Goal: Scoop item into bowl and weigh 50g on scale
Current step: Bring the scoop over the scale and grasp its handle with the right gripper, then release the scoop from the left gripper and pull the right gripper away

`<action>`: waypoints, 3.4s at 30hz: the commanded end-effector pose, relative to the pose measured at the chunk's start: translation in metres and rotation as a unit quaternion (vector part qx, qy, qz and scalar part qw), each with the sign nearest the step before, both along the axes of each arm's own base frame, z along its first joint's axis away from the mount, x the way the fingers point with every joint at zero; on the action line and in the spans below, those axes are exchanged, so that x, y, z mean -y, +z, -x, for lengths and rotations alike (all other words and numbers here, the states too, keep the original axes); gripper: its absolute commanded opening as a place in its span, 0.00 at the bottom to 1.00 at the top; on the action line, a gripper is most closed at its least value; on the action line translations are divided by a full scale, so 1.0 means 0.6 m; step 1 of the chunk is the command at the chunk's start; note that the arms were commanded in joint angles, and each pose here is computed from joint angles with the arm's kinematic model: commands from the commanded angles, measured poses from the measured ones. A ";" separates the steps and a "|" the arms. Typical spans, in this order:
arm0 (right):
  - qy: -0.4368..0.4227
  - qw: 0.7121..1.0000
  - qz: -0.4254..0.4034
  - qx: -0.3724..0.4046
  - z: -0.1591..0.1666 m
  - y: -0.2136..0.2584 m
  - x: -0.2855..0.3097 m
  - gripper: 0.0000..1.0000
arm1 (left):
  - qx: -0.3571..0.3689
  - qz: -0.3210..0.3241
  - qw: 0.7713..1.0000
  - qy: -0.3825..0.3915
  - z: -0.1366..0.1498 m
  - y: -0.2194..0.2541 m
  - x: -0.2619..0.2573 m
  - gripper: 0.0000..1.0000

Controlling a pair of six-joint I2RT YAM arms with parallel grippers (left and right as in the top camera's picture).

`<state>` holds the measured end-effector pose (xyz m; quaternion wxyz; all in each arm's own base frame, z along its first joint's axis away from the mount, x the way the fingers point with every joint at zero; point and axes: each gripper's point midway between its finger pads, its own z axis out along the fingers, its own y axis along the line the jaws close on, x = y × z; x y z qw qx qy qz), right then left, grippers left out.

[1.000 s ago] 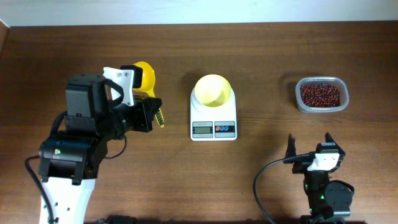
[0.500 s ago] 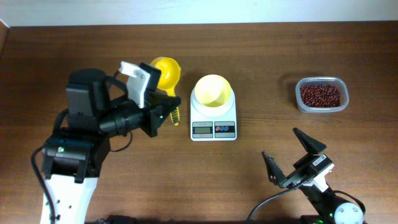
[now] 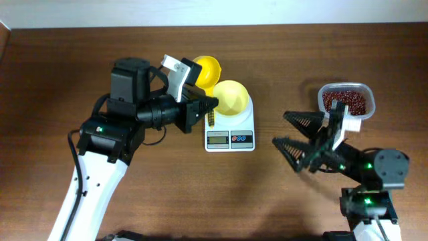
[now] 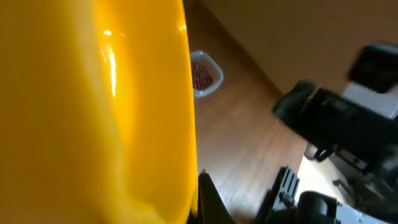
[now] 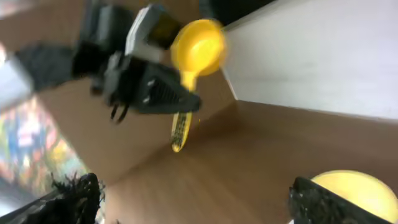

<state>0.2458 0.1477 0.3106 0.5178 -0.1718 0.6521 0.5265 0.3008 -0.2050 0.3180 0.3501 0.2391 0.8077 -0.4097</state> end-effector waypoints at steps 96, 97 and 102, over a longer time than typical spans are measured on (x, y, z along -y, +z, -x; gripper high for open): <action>-0.365 0.787 0.235 -0.439 -0.038 -0.125 0.155 0.04 | -0.133 -0.154 0.966 0.160 -0.015 -0.153 0.045 0.99; -0.359 0.788 0.240 -0.440 -0.038 -0.128 0.149 0.04 | -0.133 -0.154 0.966 0.160 -0.015 -0.153 0.045 0.99; -0.326 0.809 0.285 -0.397 -0.047 -0.128 0.106 0.04 | -0.133 -0.154 0.966 0.160 -0.015 -0.153 0.045 0.99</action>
